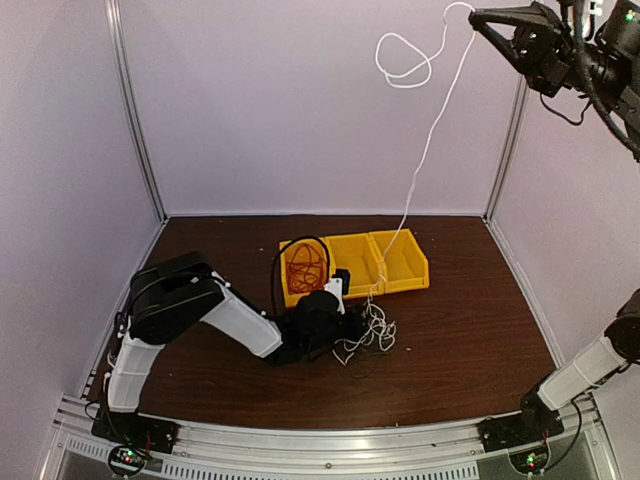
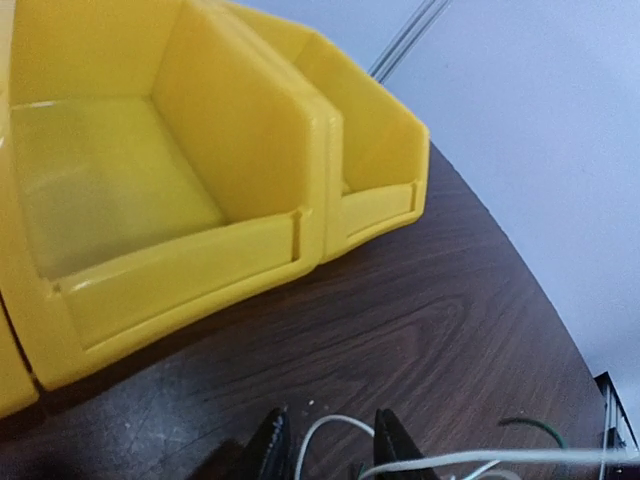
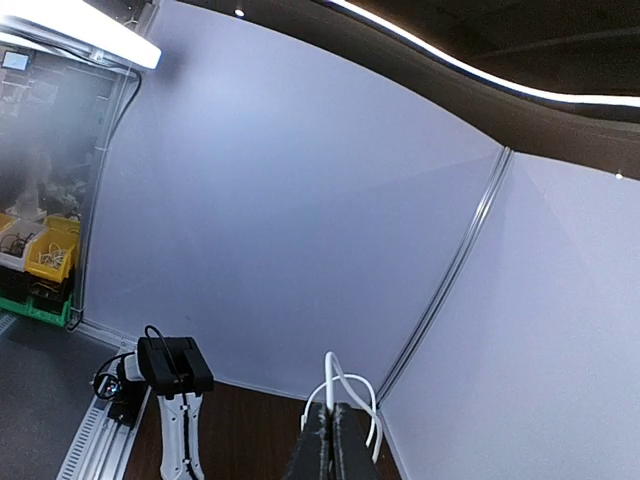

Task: Untangle the cables
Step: Pull one of the twisted cables from the tangled cable pile, then place the half-twisted cables at the center of the board, then pick up the half-twisted cables from the center of the board, then untie the half-twisted cables, then place the untangled cable in the bin.

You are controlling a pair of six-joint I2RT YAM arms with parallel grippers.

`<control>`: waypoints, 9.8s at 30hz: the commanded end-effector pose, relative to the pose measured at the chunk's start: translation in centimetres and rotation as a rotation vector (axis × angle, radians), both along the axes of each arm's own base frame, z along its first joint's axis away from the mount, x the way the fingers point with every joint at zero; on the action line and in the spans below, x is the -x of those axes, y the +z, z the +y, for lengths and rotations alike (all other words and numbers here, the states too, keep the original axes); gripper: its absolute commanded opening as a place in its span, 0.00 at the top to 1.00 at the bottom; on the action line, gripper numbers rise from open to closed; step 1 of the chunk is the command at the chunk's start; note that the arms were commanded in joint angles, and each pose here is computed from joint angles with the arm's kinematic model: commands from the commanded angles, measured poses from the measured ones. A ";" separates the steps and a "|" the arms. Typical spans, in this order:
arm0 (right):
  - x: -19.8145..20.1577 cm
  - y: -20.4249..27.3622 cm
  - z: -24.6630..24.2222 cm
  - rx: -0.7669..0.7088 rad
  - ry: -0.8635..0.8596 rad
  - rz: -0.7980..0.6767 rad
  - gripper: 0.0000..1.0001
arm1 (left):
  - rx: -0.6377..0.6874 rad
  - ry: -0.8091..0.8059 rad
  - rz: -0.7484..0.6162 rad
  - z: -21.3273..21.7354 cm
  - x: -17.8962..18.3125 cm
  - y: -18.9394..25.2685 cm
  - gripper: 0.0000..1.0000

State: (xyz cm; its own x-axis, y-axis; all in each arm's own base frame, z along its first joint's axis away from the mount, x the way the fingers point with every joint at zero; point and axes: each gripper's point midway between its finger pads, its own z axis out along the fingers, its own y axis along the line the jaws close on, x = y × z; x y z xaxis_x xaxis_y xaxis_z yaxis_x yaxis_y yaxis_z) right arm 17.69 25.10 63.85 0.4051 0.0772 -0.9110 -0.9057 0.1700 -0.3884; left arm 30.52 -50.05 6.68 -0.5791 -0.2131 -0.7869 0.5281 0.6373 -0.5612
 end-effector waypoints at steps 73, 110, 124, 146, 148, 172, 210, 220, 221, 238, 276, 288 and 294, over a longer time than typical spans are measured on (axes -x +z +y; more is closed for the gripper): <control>-10.6 -53.4 -10.3 0.843 -0.370 0.728 0.54 | -0.282 -0.034 -0.461 11.3 5.4 17.2 0.94; -9.0 -25.8 -4.2 0.560 -0.412 0.300 1.00 | -0.145 -0.267 -0.618 4.2 6.9 20.0 0.31; -9.0 -10.1 -7.0 0.285 -0.658 -0.019 1.00 | -0.411 -0.212 -0.311 7.8 6.2 6.1 0.31; -9.7 -4.1 -6.5 0.179 -0.653 -0.118 1.00 | -0.285 -0.151 -0.615 8.3 6.3 18.2 0.32; -10.1 -5.2 -6.4 0.197 -0.652 -0.097 1.00 | -0.267 -0.162 -0.630 6.3 5.6 19.2 0.33; -19.4 -13.2 -4.2 0.198 -0.734 0.049 1.00 | -0.485 0.194 -0.404 19.6 0.0 24.6 0.14; -29.4 -26.0 -3.3 0.289 -0.840 0.283 1.00 | -0.550 0.440 -0.500 29.2 -5.9 26.8 0.03; -31.5 -32.6 -7.1 0.344 -0.945 0.398 1.00 | -0.563 0.443 -0.495 29.2 -6.1 26.4 0.03; -31.8 -33.2 -7.7 0.341 -0.965 0.418 1.00 | -0.562 0.444 -0.496 29.2 -6.1 26.4 0.03; -30.4 -43.9 -5.1 0.566 -0.798 0.662 1.00 | -0.562 0.437 -0.497 29.1 -6.1 26.4 0.04; -30.8 -52.0 -0.9 0.688 -0.693 0.813 1.00 | -0.551 0.411 -0.495 28.7 -5.9 26.4 0.04; -31.3 -56.1 -2.2 0.765 -0.769 0.856 1.00 | -0.548 0.397 -0.493 28.4 -5.9 26.2 0.04; -31.1 -56.0 -2.2 0.768 -0.768 0.859 1.00 | -0.545 0.389 -0.492 28.3 -5.8 26.2 0.04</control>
State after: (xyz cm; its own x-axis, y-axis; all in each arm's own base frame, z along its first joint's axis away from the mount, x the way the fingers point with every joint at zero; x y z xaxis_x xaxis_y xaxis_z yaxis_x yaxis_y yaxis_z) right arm 49.01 23.29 8.28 -0.5733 -0.5326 -0.6226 -0.6960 0.7176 0.0271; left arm 36.33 -21.35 32.42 -0.1270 0.1745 -0.9764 0.3027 0.9443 0.1294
